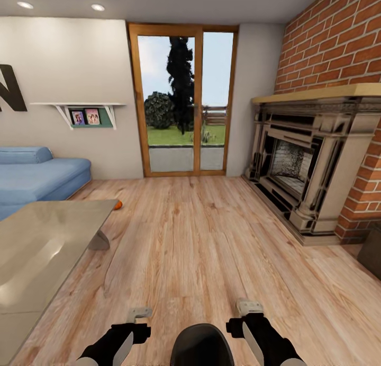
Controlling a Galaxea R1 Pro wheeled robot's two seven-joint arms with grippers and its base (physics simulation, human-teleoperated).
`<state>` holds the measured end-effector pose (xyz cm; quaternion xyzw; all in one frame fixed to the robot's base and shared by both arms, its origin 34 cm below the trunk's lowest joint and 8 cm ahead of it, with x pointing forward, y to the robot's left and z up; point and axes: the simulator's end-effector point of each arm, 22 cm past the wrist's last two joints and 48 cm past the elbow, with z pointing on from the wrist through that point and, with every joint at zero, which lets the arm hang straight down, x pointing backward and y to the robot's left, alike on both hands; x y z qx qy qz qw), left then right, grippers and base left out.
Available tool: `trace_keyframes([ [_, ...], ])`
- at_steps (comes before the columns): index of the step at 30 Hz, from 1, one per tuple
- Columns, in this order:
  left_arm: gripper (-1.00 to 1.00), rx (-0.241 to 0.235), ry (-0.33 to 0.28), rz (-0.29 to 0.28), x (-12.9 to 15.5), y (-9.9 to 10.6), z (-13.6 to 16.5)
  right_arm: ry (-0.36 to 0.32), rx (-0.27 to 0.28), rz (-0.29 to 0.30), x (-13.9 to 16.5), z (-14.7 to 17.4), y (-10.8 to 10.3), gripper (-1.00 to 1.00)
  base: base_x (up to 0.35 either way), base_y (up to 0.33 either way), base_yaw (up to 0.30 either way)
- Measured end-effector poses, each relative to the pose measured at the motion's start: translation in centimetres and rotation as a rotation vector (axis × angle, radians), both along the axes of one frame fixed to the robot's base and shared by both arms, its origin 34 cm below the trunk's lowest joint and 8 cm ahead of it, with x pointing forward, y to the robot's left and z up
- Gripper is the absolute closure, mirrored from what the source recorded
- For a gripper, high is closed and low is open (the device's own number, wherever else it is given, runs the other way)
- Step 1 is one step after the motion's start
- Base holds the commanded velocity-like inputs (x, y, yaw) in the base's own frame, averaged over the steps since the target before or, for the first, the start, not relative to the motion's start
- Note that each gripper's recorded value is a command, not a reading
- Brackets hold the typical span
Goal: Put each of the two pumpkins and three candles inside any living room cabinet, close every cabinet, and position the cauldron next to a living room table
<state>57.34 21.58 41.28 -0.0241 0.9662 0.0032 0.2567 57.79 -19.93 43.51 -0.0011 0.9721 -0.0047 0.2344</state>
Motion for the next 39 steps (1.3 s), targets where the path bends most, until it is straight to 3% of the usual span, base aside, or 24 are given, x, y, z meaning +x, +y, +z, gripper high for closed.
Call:
trace_keyframes([
  [31,-1.00,-0.002,0.008,-0.005,-1.6,-0.3,-6.7,-0.001,0.001,0.004,-1.4,-6.7,0.2,-1.00,0.000,0.000,0.000],
  [35,-1.00,-0.029,0.017,-0.023,-1.8,-1.9,-7.5,-0.001,0.001,0.005,-1.7,-7.5,0.3,-1.00,0.000,0.000,0.000],
  [39,-1.00,-0.096,0.052,-0.070,-1.4,-4.5,-7.5,-0.001,0.001,0.005,-1.9,-8.4,0.3,-1.00,0.000,0.000,0.000],
])
